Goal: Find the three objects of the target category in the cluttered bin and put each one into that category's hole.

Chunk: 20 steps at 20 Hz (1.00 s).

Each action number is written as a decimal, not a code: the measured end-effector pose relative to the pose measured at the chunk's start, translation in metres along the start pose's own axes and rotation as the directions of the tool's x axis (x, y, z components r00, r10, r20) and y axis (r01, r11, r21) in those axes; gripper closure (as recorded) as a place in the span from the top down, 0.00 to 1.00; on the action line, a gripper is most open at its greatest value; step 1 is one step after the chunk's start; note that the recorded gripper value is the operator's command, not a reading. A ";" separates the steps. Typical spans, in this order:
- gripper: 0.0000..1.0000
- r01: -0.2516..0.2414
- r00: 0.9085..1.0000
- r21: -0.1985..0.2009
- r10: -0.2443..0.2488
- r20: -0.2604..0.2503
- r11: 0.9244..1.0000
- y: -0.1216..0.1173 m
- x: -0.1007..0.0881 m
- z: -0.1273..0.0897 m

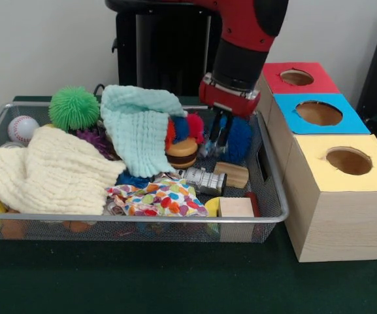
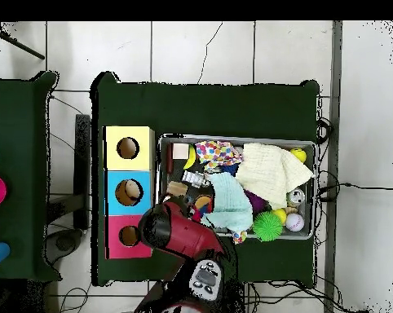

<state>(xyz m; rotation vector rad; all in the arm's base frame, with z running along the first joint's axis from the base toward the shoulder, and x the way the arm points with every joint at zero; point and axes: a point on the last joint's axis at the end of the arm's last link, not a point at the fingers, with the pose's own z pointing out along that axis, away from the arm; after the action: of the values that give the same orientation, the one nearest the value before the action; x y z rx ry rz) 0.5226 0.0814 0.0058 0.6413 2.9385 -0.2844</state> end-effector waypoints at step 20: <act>0.00 -0.034 0.995 -0.048 0.029 -0.097 0.998 0.004 -0.039 -0.095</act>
<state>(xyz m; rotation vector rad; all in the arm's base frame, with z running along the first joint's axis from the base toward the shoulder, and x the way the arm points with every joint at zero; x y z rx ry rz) 0.5523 0.0887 0.1043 0.7134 3.0127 -0.1810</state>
